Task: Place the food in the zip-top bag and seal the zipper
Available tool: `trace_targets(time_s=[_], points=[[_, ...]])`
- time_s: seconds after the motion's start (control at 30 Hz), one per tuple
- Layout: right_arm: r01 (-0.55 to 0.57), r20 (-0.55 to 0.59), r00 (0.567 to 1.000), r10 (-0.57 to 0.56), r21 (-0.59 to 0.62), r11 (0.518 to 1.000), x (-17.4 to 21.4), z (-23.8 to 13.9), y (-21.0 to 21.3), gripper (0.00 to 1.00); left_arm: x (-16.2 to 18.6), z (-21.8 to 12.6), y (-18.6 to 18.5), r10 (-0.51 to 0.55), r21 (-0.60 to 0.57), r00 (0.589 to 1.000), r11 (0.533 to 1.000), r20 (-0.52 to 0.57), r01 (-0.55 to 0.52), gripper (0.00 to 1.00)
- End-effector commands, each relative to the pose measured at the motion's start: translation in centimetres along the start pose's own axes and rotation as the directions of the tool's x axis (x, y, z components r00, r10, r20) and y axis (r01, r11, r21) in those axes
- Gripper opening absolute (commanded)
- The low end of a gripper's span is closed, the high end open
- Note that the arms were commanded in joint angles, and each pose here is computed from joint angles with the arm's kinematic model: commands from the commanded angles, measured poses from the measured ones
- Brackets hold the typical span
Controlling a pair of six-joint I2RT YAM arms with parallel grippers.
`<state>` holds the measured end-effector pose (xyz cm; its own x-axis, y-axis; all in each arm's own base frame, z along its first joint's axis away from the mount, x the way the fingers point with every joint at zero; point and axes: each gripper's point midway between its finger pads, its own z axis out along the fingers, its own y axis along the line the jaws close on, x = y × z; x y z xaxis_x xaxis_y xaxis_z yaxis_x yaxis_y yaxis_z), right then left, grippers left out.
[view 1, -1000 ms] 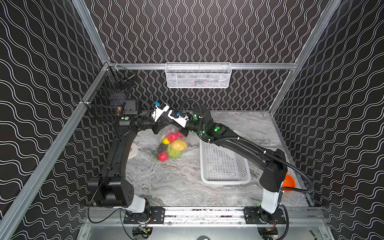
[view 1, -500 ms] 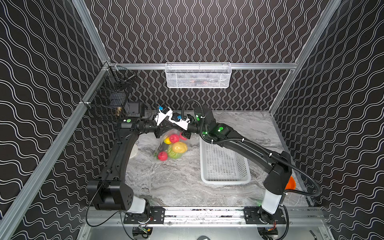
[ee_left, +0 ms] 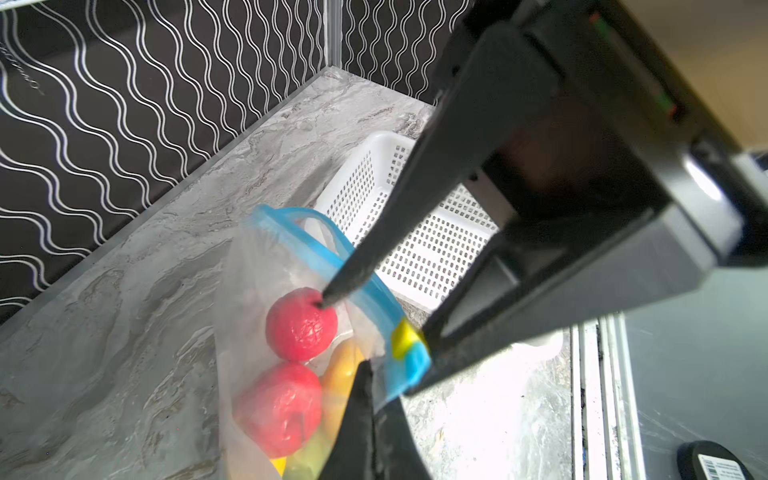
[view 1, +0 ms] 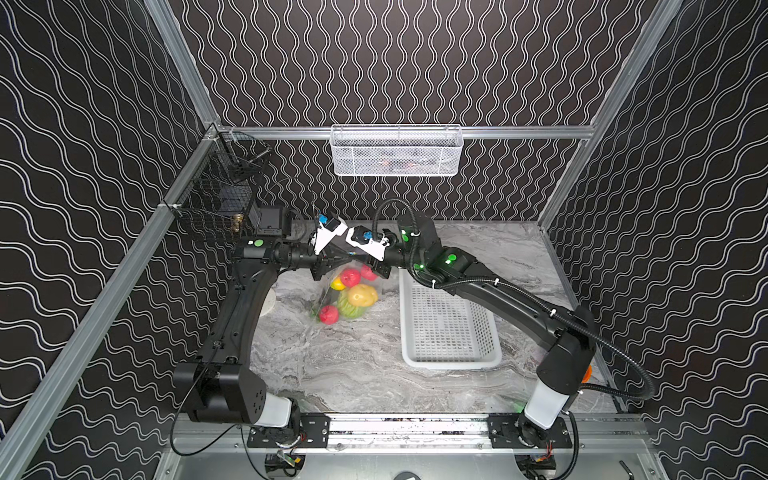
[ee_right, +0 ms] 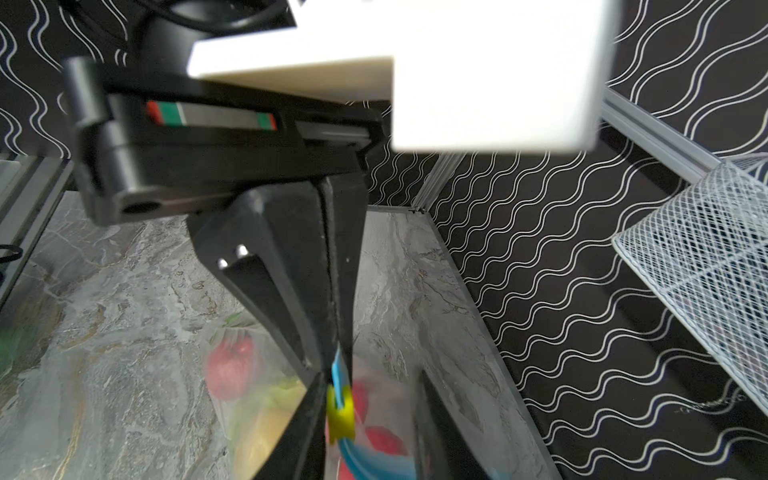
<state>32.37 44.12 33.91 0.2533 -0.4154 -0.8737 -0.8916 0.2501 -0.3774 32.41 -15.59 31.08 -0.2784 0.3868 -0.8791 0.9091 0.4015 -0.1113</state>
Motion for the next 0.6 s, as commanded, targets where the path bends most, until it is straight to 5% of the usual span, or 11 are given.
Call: trace_targets(time_s=[0.0,0.57], points=[[0.021,0.056,0.998,-0.019,-0.03,0.999,-1.3,-0.9,0.4,0.33,-0.3,-0.1,-0.8,0.018,0.031,1.0,0.999,0.022,-0.019,0.0],[0.022,0.048,0.999,-0.016,-0.117,0.993,-1.2,-1.3,1.7,0.23,-0.3,-0.1,-1.1,0.022,0.027,1.0,0.999,0.02,-0.022,0.0]])
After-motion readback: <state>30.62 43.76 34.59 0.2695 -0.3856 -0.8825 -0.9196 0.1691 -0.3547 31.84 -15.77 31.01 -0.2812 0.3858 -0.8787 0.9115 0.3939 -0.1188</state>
